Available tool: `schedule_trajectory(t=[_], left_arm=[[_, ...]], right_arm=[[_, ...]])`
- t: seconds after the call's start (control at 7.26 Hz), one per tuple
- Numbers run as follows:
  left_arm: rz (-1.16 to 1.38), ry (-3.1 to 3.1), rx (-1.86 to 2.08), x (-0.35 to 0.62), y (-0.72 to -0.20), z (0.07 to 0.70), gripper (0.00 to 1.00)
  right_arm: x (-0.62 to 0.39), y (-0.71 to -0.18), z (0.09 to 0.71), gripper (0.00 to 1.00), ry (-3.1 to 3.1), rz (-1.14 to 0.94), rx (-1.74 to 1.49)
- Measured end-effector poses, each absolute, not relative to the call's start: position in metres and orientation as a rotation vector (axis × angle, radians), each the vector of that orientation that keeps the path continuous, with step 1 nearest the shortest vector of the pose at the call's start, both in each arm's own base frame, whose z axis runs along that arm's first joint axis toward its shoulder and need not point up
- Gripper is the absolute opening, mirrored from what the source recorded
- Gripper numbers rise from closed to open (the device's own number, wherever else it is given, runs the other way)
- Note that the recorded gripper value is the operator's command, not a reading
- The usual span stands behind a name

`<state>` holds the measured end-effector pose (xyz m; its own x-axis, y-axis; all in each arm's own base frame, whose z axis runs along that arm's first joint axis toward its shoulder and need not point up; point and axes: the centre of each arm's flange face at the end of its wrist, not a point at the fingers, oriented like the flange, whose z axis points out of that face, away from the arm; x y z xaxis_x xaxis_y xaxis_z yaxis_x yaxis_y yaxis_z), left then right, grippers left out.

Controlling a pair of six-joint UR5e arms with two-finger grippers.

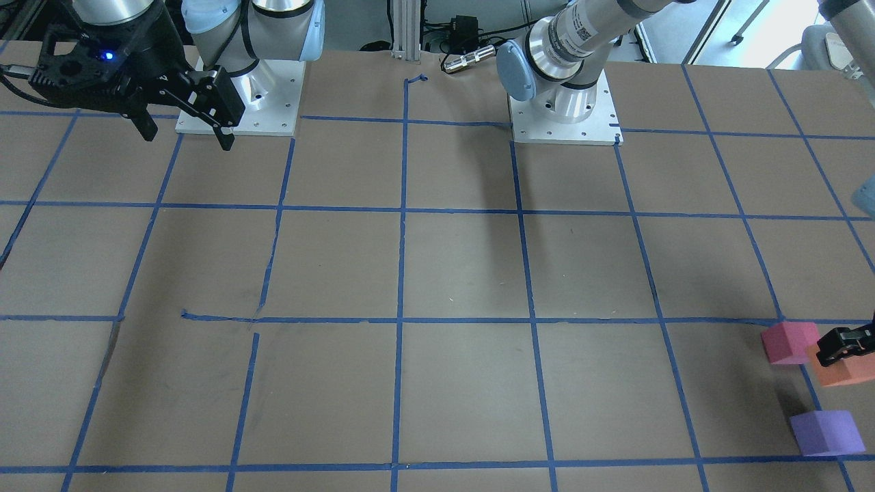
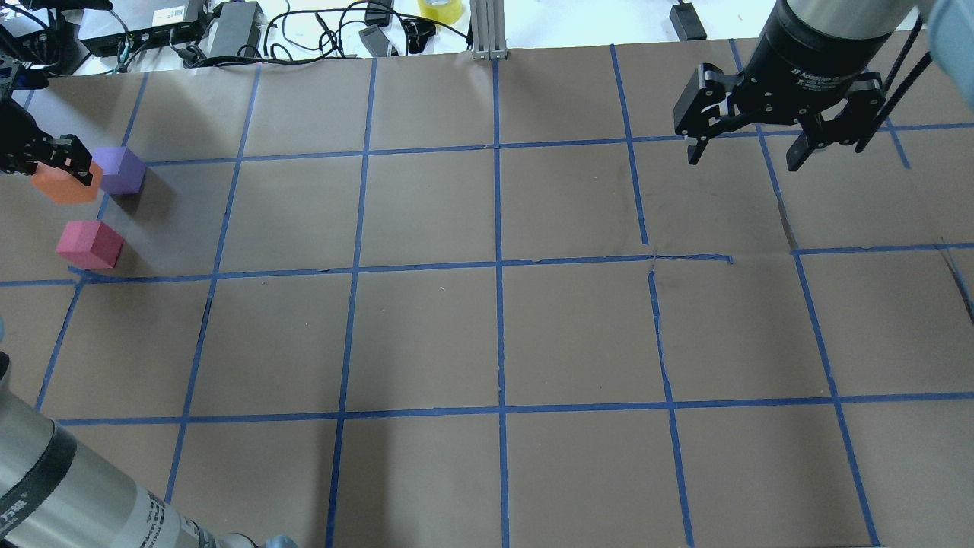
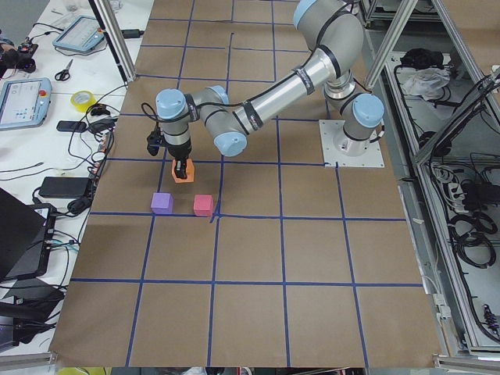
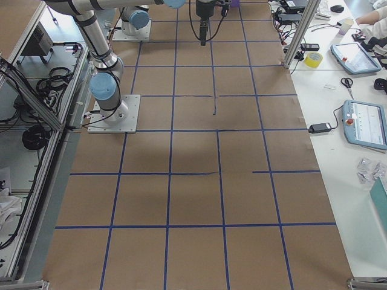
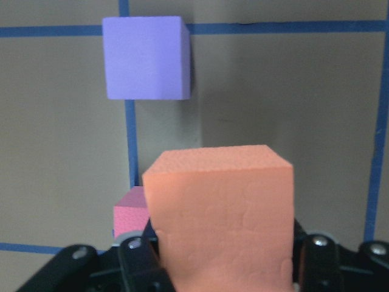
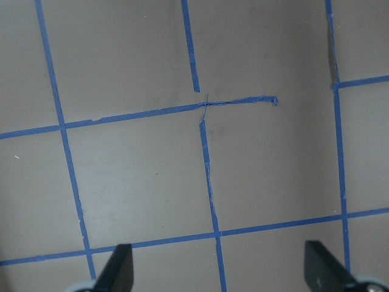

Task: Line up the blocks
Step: 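Carry the orange cube with the left gripper toward the pink cube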

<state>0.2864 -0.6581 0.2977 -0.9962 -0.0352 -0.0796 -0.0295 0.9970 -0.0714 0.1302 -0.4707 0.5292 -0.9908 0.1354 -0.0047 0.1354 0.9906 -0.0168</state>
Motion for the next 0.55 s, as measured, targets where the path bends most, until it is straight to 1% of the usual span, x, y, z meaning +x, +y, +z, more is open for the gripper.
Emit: schedule_trajectory(t=[0.55], left_arm=[[-0.131,3.081,0.076,0.306,-0.675,0.274,0.00]], right_arm=[[0.126,-0.470,0.517,1.00,3.160,0.035,0.209]])
